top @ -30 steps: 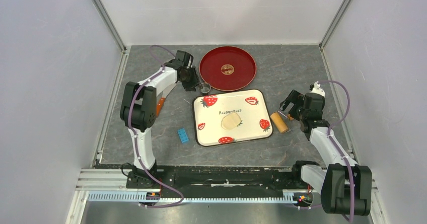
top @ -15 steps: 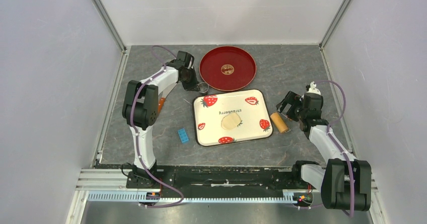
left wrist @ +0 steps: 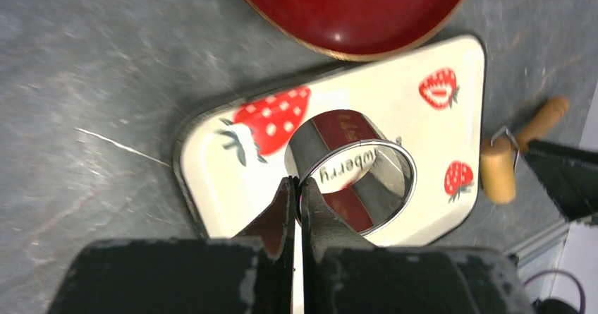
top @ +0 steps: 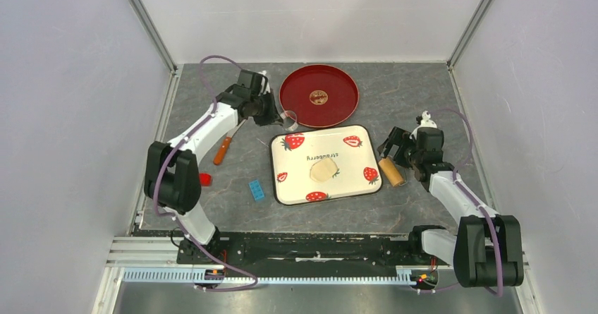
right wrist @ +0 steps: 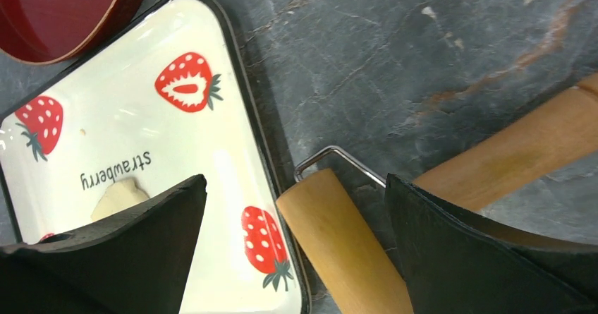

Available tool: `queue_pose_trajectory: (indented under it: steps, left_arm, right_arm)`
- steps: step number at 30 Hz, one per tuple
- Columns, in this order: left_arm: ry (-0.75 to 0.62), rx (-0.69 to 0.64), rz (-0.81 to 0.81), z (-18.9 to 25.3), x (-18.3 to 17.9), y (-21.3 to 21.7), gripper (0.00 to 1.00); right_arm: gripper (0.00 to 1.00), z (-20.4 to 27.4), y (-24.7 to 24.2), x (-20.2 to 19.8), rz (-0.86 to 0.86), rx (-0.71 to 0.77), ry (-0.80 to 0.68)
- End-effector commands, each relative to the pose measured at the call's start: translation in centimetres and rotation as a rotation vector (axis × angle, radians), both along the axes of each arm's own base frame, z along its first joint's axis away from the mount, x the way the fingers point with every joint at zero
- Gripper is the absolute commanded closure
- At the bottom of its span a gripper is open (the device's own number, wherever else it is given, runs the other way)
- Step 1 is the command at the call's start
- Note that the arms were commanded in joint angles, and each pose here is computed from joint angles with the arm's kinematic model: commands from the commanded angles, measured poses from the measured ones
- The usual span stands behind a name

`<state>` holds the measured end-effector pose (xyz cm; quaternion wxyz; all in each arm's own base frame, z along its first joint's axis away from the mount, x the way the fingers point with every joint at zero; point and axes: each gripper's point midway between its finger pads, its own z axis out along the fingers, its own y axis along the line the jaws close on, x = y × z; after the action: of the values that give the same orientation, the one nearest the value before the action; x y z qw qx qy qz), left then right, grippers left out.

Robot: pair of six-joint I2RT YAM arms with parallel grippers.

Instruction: Roll out the dumpling wrappers from the dough

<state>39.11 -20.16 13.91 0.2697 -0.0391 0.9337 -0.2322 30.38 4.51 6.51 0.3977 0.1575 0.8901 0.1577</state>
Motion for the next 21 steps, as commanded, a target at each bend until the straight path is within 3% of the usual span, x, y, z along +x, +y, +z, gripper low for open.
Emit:
queue_pose_trajectory:
  steps: [1,10,21]
  left_arm:
    - [0.023,-0.001,-0.140,-0.8,-3.9,-3.5,0.98]
    - [0.079,-0.009,-0.250,-3.7,-9.6,-10.9,0.98]
    - [0.100,0.063,-0.266,-6.1,-10.8,-12.3,0.98]
  right_arm:
    - [0.02,2.2,1.3,1.8,0.057,-0.005,-0.071]
    - [0.02,2.0,2.3,1.8,0.096,-0.004,-0.061]
    - [0.02,2.0,2.5,1.8,0.122,-0.011,-0.064]
